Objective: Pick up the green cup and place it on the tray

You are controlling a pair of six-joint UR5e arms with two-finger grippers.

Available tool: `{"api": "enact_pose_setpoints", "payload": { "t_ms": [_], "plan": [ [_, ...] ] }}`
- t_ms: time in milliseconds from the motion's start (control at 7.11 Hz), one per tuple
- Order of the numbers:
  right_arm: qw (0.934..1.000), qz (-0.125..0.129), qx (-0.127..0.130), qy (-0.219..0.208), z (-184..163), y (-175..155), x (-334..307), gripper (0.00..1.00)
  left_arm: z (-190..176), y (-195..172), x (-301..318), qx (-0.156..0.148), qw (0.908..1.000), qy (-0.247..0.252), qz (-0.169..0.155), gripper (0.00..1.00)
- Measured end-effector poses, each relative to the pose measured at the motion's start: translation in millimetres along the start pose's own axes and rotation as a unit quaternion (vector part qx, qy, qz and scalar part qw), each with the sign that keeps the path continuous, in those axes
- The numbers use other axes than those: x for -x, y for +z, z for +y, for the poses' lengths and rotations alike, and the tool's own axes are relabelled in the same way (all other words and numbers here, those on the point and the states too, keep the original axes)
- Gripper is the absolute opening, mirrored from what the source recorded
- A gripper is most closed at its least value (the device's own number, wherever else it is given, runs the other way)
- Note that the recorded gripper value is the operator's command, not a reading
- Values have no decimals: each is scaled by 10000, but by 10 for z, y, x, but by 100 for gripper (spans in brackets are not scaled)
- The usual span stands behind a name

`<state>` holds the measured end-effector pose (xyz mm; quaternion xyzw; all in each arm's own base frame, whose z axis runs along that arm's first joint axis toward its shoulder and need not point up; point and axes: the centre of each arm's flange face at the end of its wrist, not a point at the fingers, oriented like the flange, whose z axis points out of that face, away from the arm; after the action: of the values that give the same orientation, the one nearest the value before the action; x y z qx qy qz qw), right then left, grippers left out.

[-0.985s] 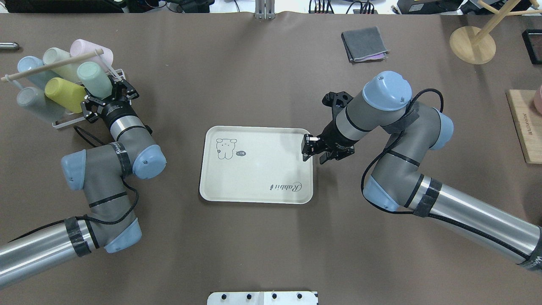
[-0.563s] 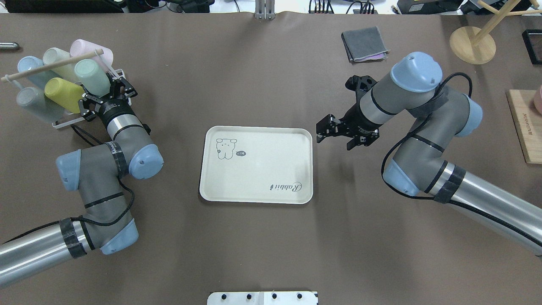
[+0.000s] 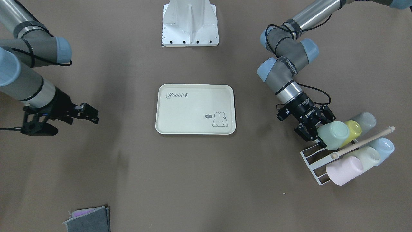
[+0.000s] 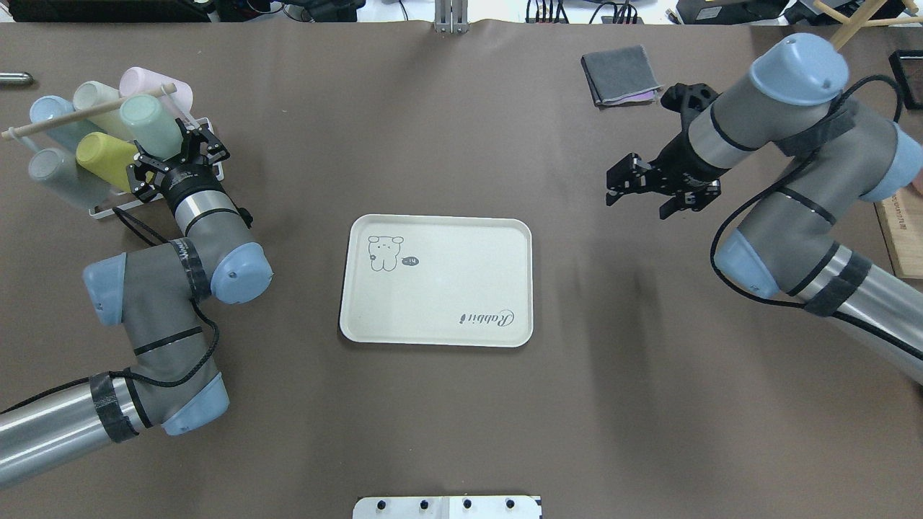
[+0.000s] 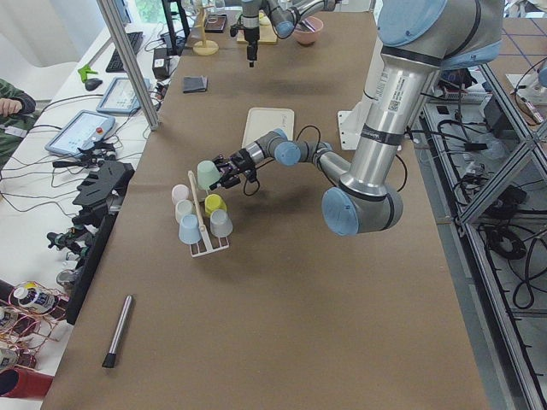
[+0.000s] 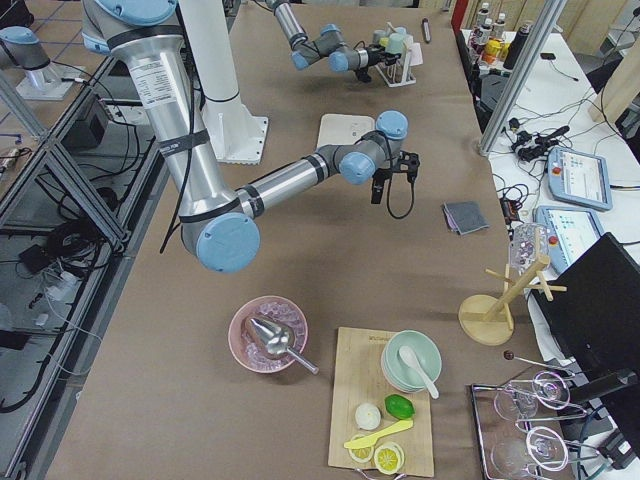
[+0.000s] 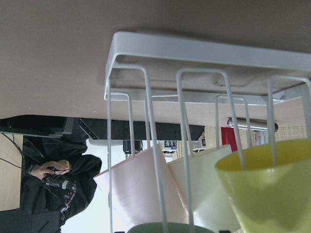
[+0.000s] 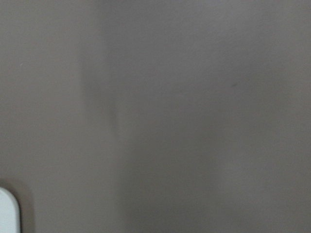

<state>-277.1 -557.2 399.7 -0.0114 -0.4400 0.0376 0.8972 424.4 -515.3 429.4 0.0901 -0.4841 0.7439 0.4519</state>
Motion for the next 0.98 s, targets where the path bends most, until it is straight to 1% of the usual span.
{"api": "enact_pose_setpoints", "payload": {
  "t_ms": [141, 281, 422, 704, 844, 985],
  "plan": [
    [9995, 314, -14, -58, -169, -277, -409, 100, 141, -46, -13, -14, 10000, 23, -54, 65],
    [9986, 529, -12, -48, -269, -485, -802, 100, 302, -95, -18, -25, 9999, 50, -110, 64],
    [9976, 683, -30, 63, -309, -644, -1177, 100, 483, -136, -7, -29, 9999, 42, -162, 62],
    [9950, 922, -43, 368, -247, -889, -1995, 100, 842, -229, 59, -83, 9992, -226, -327, 62],
    [9943, 985, -56, 392, -167, -1034, -2420, 100, 950, -285, 103, -190, 9982, -382, -432, 62],
    [9942, 1017, -96, 333, -68, -1211, -2813, 100, 1016, -349, 171, -376, 9967, -503, -518, 61]
  ]
}}
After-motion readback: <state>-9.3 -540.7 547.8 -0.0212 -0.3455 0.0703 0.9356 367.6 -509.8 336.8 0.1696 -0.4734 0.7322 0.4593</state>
